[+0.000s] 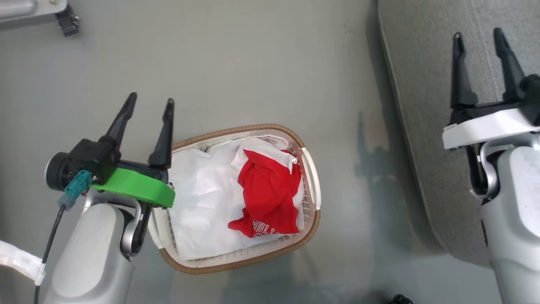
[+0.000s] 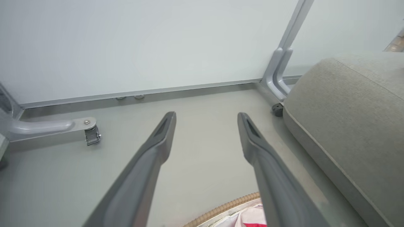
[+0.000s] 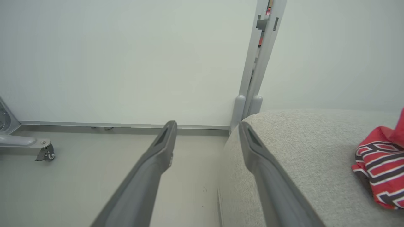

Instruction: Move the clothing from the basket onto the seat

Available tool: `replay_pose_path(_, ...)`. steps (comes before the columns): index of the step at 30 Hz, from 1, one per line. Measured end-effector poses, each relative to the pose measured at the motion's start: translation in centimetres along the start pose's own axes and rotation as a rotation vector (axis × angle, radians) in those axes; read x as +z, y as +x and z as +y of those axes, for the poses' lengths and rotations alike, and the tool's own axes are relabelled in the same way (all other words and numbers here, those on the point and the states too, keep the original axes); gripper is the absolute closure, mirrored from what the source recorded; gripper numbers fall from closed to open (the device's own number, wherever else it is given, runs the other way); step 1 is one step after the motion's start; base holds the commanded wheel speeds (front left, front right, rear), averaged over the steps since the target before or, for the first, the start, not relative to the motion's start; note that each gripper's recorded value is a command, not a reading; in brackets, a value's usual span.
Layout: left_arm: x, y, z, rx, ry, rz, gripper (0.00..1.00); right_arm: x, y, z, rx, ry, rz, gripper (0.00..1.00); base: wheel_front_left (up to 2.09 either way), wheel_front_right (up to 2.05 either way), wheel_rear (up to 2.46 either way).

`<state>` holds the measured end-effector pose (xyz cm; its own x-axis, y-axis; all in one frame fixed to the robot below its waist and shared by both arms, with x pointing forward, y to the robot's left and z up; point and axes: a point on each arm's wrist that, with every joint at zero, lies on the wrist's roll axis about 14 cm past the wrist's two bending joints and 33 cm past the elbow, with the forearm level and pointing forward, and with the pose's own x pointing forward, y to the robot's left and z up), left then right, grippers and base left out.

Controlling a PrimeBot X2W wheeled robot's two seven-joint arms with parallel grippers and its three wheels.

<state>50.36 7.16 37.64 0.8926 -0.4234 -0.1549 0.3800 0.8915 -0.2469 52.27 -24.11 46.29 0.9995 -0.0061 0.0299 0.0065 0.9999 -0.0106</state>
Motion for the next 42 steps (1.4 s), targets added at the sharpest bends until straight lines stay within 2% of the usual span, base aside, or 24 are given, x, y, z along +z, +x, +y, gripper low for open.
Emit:
replay_pose_path(9,2.3,-3.7,5.1,0.216,0.027,-0.041,0.0,0.8,-0.2,6.7,0.158,0.026,-0.009,0.0,0.0,0.0,0.0)
replay_pose_path(16,3.2,-6.7,6.9,0.317,0.039,-0.05,0.0,1.3,-1.8,9.0,0.205,0.031,-0.003,0.0,0.0,0.0,0.0)
replay_pose_path(31,4.6,-11.3,7.0,0.41,0.037,-0.084,0.0,2.2,-6.1,9.2,0.181,0.072,0.018,0.0,0.0,0.0,0.0)
replay_pose_path(42,5.6,-13.6,5.7,0.41,0.054,-0.117,0.0,2.7,-9.0,8.9,0.155,0.114,0.018,0.0,0.0,0.0,0.0)
